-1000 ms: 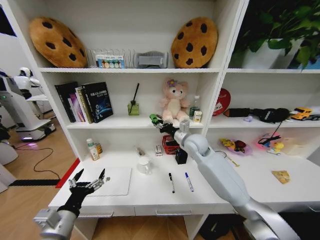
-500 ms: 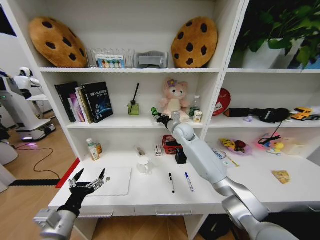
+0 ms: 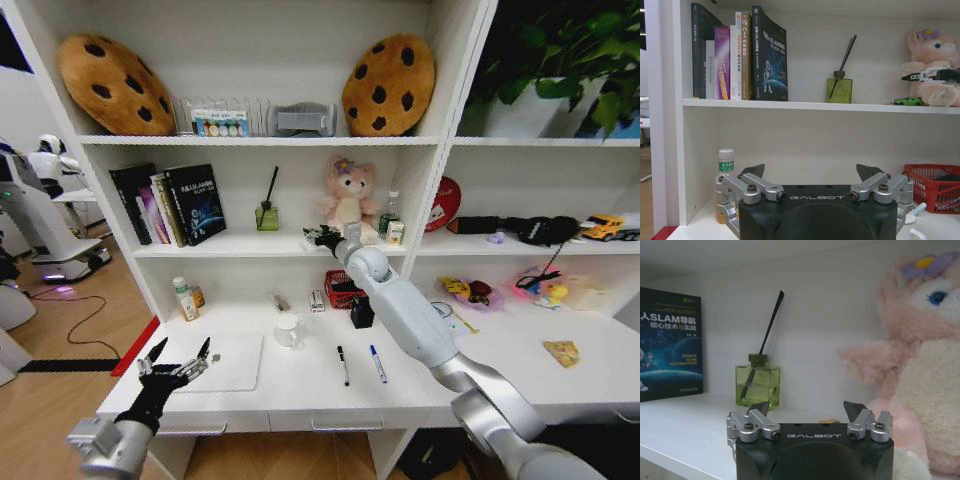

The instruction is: Organize the objects on the table.

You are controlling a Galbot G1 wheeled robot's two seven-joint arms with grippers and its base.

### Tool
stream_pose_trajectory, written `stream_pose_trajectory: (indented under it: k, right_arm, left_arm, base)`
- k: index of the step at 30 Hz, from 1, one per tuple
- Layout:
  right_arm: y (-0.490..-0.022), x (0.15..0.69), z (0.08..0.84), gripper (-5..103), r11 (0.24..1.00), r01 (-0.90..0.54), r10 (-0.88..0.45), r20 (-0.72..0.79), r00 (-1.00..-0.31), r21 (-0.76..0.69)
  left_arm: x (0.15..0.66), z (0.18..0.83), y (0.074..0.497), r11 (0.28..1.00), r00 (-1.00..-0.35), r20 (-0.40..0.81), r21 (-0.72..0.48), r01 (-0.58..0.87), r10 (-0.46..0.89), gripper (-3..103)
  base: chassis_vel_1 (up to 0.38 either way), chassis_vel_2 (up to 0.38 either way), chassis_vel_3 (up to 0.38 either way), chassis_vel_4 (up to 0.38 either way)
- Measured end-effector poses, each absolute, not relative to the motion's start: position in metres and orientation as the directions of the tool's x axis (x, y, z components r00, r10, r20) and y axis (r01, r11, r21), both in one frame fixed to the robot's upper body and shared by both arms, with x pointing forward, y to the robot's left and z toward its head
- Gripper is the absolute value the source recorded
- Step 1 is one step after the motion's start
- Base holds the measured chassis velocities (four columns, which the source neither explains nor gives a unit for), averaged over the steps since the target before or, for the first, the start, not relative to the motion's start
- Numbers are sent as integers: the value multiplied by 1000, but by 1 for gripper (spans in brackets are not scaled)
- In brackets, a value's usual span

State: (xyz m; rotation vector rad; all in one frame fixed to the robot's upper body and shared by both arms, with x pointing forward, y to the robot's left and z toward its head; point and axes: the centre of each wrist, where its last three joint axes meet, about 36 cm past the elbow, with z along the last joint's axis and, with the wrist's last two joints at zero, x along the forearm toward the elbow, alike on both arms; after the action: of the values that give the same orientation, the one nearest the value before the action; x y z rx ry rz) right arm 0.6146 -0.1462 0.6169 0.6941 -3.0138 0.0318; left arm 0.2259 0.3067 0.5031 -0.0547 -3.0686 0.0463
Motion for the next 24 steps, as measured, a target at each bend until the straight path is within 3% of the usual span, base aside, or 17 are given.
stream_pose_trajectory:
  k: [2,5,14,19,24]
  right_arm:
    - [-151,588,624,97,882,-471,-470,54,-881,-12]
    - [-161,558,625,99,866,-499,-497,69,-865,-19]
    - [-195,461,610,100,839,-542,-540,162,-826,35]
    - [-231,410,560,100,875,-475,-481,272,-834,92]
    - [-231,392,527,100,916,-376,-400,346,-849,138]
  left_arm:
    - [226,503,307,999,-997,72,-31,34,36,100]
    - [226,503,307,999,-997,72,-31,34,36,100]
    - [226,503,307,999,-997,72,-31,34,36,100]
    - [226,503,307,999,-997,72,-31,34,36,100]
    - [226,503,307,999,-997,72,-31,34,37,100]
  base:
    - [0,0,0,0]
    - [0,0,0,0]
    - [0,0,0,0]
    - [0,0,0,0]
    - [0,0,0,0]
